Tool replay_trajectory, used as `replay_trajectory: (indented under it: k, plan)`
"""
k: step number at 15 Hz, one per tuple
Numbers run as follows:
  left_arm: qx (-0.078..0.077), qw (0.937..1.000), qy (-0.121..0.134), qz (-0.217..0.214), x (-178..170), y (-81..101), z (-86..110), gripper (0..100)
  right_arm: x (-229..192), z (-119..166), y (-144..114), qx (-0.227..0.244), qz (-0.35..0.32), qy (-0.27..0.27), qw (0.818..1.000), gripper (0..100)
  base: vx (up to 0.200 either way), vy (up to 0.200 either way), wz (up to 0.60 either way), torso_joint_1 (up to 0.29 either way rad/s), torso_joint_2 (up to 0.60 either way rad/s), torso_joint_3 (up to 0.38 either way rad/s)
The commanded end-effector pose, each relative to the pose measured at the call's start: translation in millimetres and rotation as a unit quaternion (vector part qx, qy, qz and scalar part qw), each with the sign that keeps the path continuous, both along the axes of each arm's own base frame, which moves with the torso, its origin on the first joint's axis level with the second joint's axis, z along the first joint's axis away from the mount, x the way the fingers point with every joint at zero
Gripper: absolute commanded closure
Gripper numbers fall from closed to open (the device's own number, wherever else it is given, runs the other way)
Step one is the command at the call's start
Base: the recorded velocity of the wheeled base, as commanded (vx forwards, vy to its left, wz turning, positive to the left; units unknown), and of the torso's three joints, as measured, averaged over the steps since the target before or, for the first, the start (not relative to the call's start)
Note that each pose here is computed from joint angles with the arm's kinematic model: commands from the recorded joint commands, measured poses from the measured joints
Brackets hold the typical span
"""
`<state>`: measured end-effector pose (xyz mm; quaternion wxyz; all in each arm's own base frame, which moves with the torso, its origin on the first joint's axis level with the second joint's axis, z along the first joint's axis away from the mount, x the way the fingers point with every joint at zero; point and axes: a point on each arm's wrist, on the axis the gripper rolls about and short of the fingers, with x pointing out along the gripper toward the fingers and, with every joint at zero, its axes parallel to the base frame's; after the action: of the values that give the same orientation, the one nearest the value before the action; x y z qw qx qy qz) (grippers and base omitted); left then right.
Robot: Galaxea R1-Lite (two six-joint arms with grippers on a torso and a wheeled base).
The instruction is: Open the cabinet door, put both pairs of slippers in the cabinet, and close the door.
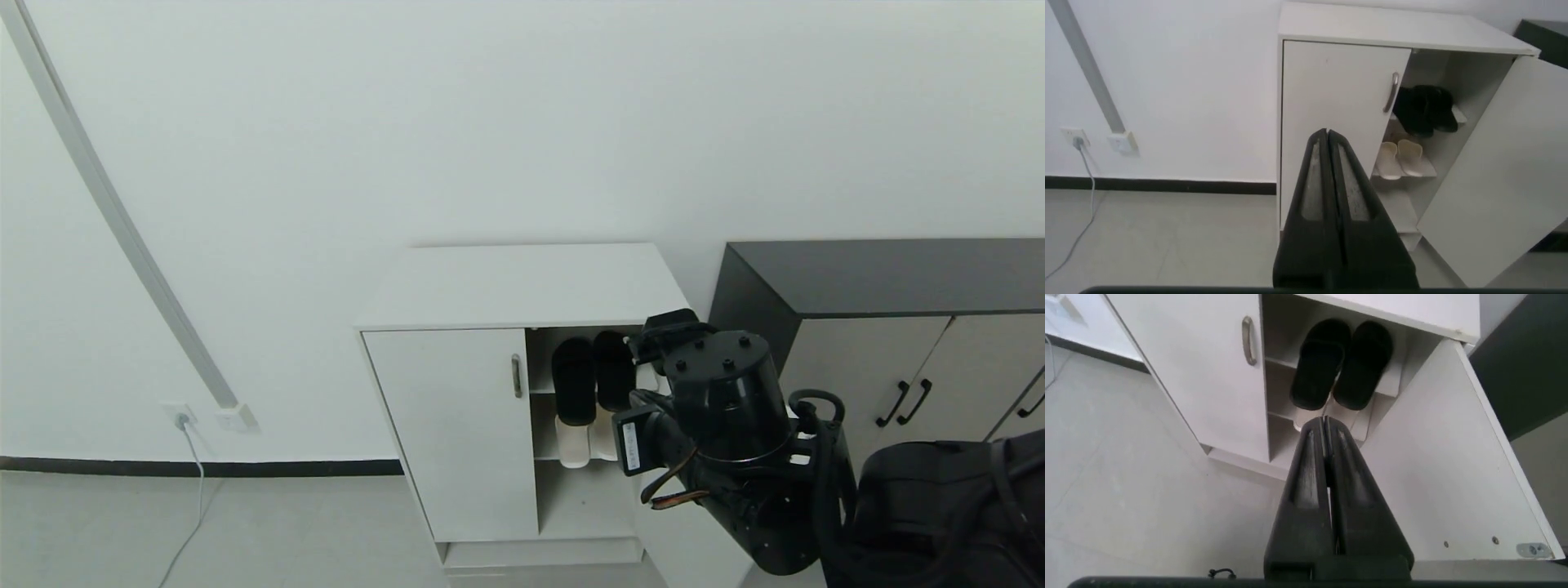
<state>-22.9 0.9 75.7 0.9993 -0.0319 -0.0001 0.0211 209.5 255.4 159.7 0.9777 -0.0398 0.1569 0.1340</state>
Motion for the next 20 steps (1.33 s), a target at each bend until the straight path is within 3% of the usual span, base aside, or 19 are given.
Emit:
replay_trajectory:
  k: [1, 5, 10, 18, 20]
  plan:
    - [0.000, 1.0000, 0.000, 0.000, 0, 0.0, -0.1, 100, -1, 1, 0, 0.002, 0.001, -0.001, 1.000, 100, 0.000, 0.000, 0.00, 0.193, -0.40, -0.222]
    - [0.000, 1.0000, 0.001, 0.000, 0, 0.0, 0.0, 100, 0, 2, -1, 0.004, 0.003, -0.012, 1.000, 100, 0.000, 0.000, 0.00, 0.170, -0.37, -0.198]
    - [0.000, 1.0000, 0.000, -0.004, 0, -0.2, -0.1, 100, 1, -2, -2, -0.016, 0.008, -0.013, 1.000, 100, 0.000, 0.000, 0.00, 0.007, -0.02, -0.008]
    - [0.000, 1.0000, 0.001, -0.004, 0, -0.2, 0.0, 100, 6, -5, -6, -0.018, 0.000, -0.012, 1.000, 100, 0.000, 0.000, -0.60, 0.006, 0.00, 0.000]
    - [0.000, 1.0000, 0.001, -0.004, 0, -0.2, 0.0, 100, 11, -8, -7, -0.015, -0.008, -0.014, 1.000, 100, 0.000, 0.000, 0.00, 0.000, 0.00, 0.000]
